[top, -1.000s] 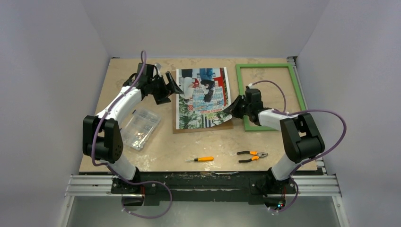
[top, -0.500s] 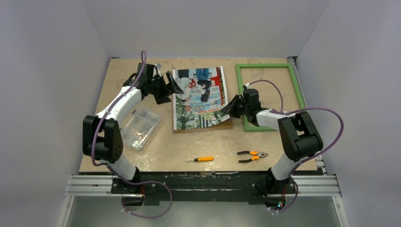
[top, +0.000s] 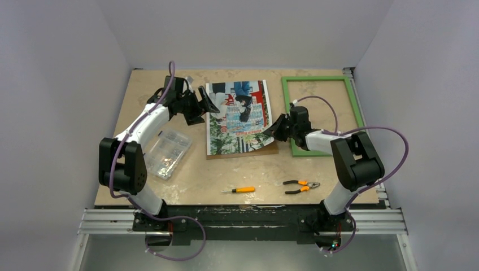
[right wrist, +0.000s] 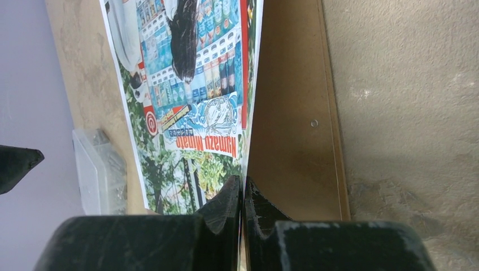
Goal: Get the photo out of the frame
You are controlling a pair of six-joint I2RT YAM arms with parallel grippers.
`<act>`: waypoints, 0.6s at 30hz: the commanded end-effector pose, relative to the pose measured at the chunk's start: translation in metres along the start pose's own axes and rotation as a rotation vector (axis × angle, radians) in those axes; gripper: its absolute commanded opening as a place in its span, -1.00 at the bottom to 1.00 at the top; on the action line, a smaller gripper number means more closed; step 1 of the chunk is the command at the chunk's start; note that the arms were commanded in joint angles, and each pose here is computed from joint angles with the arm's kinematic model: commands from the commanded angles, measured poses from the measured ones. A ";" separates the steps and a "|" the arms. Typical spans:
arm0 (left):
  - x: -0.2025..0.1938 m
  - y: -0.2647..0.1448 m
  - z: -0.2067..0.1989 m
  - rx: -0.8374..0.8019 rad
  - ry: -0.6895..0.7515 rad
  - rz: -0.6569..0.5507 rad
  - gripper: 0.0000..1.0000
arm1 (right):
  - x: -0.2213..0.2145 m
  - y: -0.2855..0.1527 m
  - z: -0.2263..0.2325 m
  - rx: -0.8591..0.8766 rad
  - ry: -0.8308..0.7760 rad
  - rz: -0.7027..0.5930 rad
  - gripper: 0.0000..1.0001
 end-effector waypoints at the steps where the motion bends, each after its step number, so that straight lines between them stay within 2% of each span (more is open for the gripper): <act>1: 0.002 -0.001 -0.006 -0.032 0.000 -0.015 0.66 | 0.008 0.003 0.012 0.036 -0.035 -0.005 -0.93; 4: 0.002 -0.001 -0.006 -0.034 0.001 -0.014 0.66 | 0.008 0.002 0.011 0.023 -0.044 -0.007 -0.79; 9: 0.002 -0.002 -0.006 -0.037 0.001 -0.015 0.66 | 0.012 -0.001 0.007 -0.056 -0.080 -0.017 -0.43; 13: 0.002 -0.003 -0.006 -0.032 0.006 -0.020 0.66 | 0.015 -0.008 0.002 -0.242 -0.173 -0.004 -0.11; 18: 0.001 -0.004 -0.005 -0.001 0.037 -0.033 0.66 | 0.016 -0.034 0.003 -0.489 -0.337 -0.037 0.14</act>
Point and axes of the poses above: each gripper's point midway between its finger pads, its own y axis out along the fingers, its own z axis along the line the jaws close on, x = y × z, the point moved 8 cm from there along -y, back along the fingers, and after that the axes turned 2 degrees about y, right-handed, at the moved point
